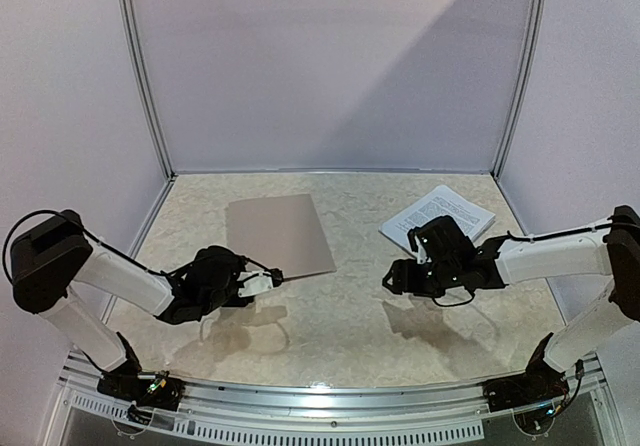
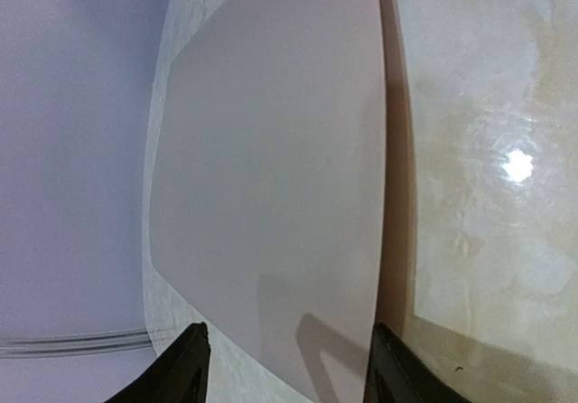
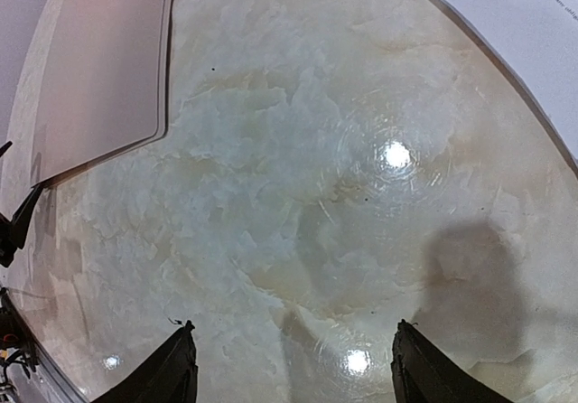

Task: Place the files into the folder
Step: Pick up the folder from the center of the board, then pass from the left arm to the right

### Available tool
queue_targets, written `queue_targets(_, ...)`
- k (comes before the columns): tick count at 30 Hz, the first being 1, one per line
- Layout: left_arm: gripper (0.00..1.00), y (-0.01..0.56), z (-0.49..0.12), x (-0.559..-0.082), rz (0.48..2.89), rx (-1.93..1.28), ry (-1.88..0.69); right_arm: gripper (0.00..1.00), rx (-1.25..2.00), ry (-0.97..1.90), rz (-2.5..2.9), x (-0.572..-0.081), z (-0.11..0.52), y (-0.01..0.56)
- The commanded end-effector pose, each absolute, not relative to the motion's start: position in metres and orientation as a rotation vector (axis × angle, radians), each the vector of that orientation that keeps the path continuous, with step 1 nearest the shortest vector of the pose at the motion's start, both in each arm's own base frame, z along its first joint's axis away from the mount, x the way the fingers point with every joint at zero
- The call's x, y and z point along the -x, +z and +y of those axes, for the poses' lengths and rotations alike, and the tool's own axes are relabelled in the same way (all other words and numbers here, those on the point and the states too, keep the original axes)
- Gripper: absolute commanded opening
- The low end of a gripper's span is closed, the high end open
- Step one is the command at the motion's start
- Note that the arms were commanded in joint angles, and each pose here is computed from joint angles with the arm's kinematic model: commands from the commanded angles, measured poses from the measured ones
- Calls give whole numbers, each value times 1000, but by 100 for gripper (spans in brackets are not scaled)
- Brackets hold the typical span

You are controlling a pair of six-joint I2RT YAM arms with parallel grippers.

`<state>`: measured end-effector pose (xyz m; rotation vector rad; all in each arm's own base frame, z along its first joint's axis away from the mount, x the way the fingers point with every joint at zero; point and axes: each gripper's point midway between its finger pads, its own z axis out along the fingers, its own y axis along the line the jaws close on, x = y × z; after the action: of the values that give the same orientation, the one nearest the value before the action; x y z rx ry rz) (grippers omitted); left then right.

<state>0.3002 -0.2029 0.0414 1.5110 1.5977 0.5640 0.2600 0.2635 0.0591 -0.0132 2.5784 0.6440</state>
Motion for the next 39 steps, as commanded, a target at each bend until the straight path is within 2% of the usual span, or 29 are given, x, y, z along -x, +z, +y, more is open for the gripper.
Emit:
queue_targets(1,60,48,-201,-307,1543,-1458,586,73,1,662,2568,-267,273,63)
queue_targets(5,60,39,-198,-308,1531,-1483,608,73,21,692,2590,-267,283,62)
queue_targets(12,49,33,-195,-312,1519,-1474,629,73,20,748,2599,-269,294,58)
queue_targets(14,39,32,-194,-313,1517,-1467,632,73,29,757,2604,-270,299,57)
queue_targets(18,1,42,-196,-318,1502,-1421,645,73,44,843,2586,-275,316,63)
queue_targets(25,0,72,-207,-313,1530,-1341,491,73,-19,1091,2510,-295,360,79)
queue_targets(32,0,76,-208,-301,1558,-1350,409,74,-86,1504,2394,-317,417,91)
queue_targets(35,0,73,-207,-300,1561,-1356,412,74,-157,1615,2329,-326,425,94)
queue_targets(39,0,72,-207,-299,1559,-1361,408,74,-250,1605,2302,-335,414,89)
